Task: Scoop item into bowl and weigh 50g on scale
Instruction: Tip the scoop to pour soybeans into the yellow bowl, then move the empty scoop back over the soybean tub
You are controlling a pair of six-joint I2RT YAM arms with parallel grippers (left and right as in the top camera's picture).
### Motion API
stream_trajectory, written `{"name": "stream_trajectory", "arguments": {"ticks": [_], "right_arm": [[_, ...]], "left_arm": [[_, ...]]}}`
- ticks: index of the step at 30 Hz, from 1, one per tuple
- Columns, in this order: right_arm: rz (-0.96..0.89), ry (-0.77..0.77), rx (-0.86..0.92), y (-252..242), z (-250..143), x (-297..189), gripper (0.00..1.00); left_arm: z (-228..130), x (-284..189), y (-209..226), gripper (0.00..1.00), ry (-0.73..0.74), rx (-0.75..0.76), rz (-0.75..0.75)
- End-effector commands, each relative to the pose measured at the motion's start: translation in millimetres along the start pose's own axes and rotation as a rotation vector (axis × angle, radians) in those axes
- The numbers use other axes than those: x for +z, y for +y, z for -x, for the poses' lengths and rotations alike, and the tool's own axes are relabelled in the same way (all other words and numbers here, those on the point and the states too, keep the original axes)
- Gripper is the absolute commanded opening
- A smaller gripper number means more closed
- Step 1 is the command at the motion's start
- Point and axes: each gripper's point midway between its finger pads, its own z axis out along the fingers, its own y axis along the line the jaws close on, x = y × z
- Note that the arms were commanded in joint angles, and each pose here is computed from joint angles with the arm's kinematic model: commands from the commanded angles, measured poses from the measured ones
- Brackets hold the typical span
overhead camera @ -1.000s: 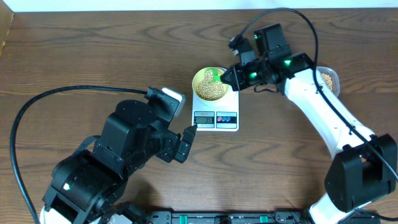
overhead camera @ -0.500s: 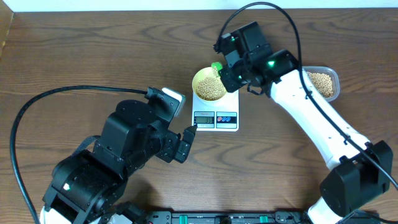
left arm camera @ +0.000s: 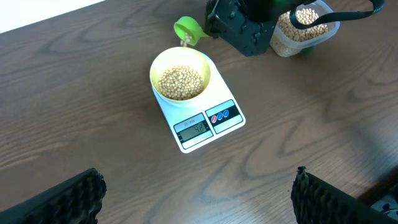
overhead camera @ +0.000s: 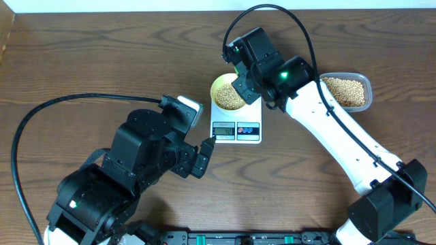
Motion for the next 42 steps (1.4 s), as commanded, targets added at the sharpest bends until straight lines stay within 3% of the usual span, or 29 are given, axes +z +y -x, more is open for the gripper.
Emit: {"name": "stream_trajectory", "arguments": {"ticks": [1, 14, 20, 24, 31, 42], "right_arm": [[-0.036, -0.032, -0.022, -5, 10, -16, 0.01], [-0.035, -0.003, -0.016, -7, 6, -27, 0.01], [-0.281, 0.04, 0.11, -63, -7, -32, 0.01], [-0.451, 0.101, 0.231, -116, -31, -41, 0.01], [-0.532, 0.212, 0.48, -182, -87, -49, 0.01], [-0.443, 0.314, 0.628, -194, -133, -37, 0.01]], "left_arm": [[4, -3, 1, 0.98, -0.014, -0.003, 0.003], [4, -3, 1, 0.98, -0.014, -0.003, 0.004], [4, -3, 1, 0.98, -0.014, -0.003, 0.004], [4, -3, 1, 0.98, -0.014, -0.003, 0.004], [4, -3, 1, 0.98, -0.014, -0.003, 0.004], [4, -3, 1, 0.98, -0.014, -0.003, 0.003]]}}
